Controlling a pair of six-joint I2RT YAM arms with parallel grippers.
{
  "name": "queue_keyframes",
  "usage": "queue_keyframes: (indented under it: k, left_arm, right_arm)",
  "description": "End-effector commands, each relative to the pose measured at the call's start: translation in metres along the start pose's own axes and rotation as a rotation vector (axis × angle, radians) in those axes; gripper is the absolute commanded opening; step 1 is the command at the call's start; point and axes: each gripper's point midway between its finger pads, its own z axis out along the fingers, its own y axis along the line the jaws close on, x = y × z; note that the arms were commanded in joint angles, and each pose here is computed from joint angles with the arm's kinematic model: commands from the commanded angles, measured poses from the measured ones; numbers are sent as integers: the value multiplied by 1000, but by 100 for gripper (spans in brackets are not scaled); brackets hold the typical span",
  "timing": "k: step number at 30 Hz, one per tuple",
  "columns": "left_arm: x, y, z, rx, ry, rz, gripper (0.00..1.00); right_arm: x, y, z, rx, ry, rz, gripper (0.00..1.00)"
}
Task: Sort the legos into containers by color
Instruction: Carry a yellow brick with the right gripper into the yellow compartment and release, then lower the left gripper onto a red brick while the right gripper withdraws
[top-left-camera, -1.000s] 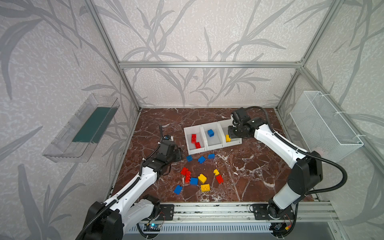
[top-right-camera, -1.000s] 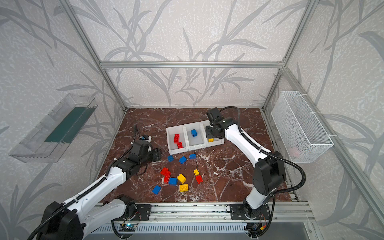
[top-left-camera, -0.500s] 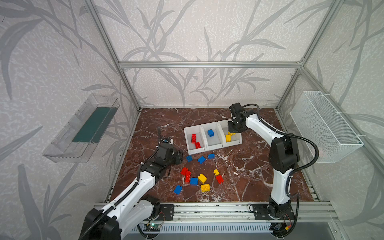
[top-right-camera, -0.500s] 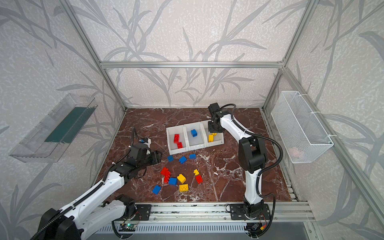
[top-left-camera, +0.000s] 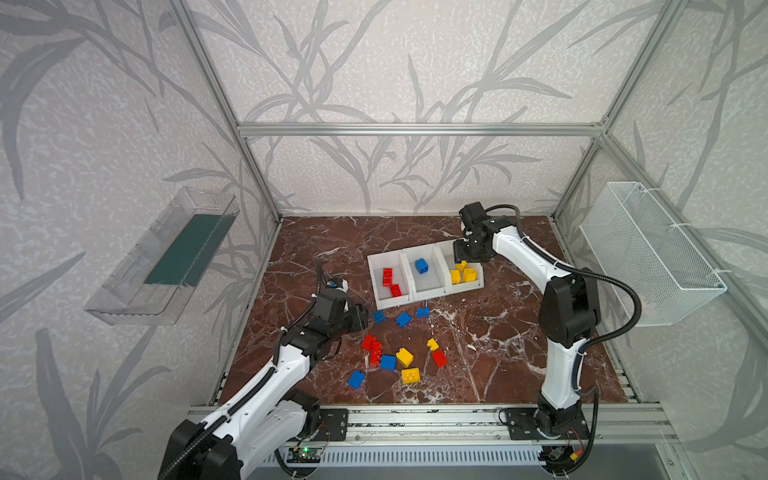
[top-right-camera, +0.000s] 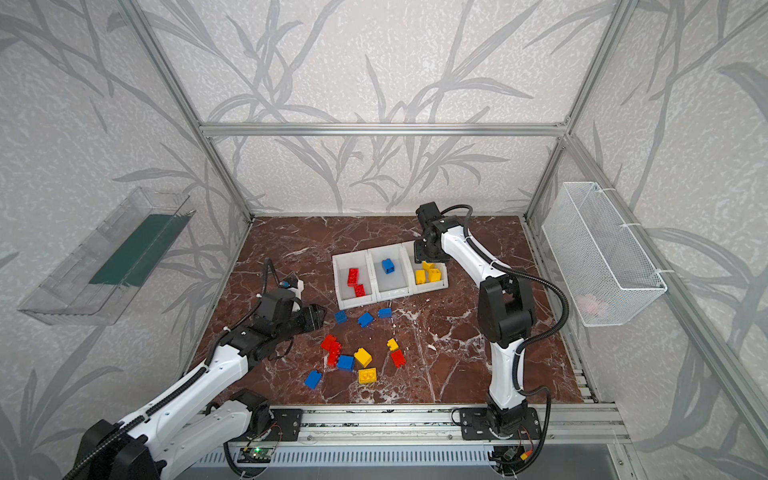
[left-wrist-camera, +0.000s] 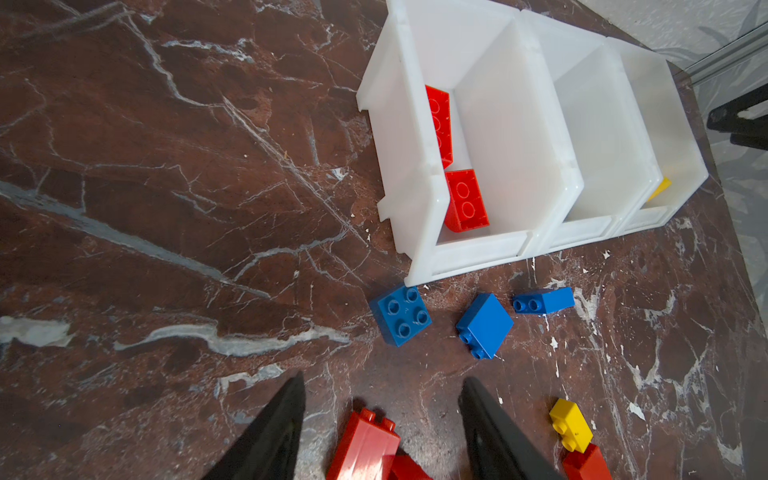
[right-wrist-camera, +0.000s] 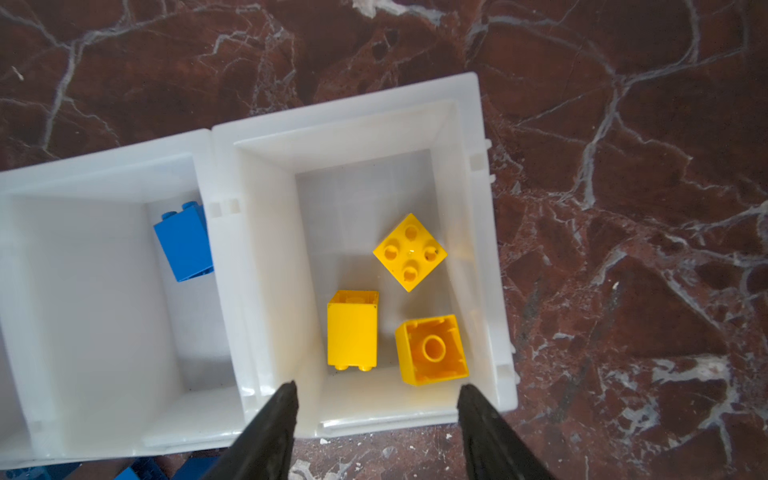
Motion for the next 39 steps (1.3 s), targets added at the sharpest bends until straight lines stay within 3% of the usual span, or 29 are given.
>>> queue_keyframes:
  k: [1,11,18,23,29,39]
  left_arm:
    - [4,-3,1,24,9,-3,62]
    - [16,-18,16,93,71,-22,62]
    - [35,-23,18,54,150,55,62]
    - [52,-32,14,35,199,144,62]
    - [73,-29,13,8,281,157,59]
    - [86,-32,13,16,331,171,46]
  right_arm:
    - [0,4,-35,-48,-48,14,63]
    - [49,11,-63,-138,-57,40,63]
    - [107,-1,-68,-124,-13,51,63]
    - [147,-23,-73,-94,-13,149,64]
    - [179,-35,-76,-112,-32,238,63]
    - [188,-38,-72,-110,-25,250,63]
